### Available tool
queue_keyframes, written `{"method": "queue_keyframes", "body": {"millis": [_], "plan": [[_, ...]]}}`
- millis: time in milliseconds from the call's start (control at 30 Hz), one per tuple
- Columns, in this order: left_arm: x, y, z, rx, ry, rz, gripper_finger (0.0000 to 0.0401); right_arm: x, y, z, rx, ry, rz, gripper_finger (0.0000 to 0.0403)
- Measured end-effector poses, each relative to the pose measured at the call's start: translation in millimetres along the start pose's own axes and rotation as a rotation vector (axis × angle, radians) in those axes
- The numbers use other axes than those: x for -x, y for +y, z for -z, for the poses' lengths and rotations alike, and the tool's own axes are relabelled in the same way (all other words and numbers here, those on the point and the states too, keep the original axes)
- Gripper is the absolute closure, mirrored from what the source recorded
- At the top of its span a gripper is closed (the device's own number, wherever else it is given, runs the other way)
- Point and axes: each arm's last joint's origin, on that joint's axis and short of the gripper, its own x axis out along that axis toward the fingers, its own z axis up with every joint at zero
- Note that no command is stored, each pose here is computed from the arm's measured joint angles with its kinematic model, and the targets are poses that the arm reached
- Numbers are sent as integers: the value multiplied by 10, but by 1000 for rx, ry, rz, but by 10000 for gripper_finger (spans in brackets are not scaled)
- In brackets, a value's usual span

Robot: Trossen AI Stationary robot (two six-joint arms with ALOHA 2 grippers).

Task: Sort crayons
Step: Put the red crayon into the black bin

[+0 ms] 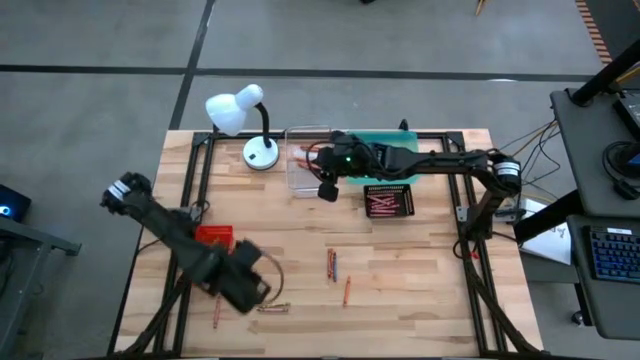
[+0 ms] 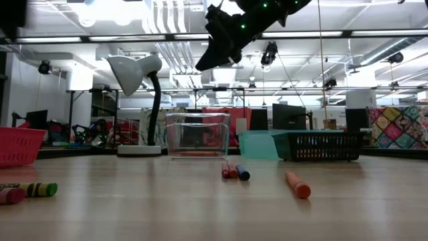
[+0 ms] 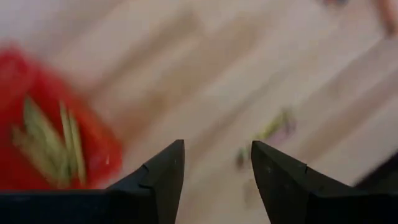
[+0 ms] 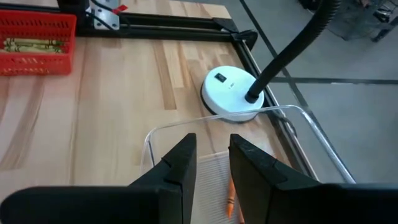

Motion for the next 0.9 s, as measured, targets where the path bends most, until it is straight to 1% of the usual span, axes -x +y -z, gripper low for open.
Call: {"method": "queue_keyframes", "body": {"millis": [100,167,267,433,567,767,900], "plan": [[40,-139,238,69,98,-49,233,-9,6,28,3,7,-1,316],[37,-213,399,120,143,-58,233,-14,11,46,3,12,-3,316],[2,-249,602,211,163,-90,233,-21,17,72,1,21,-4,316],[-140,-177,830,351,128,-170,233,-22,17,72,0,18,-4,316],[-266,-125,922,393,111,-213,233,-22,16,70,0,16,-3,316],[-542,9,1048,410,157,-264,233,-22,17,71,-1,16,-3,316],[-782,78,1149,423,197,-220,236,-22,17,71,-1,16,-3,316]]}}
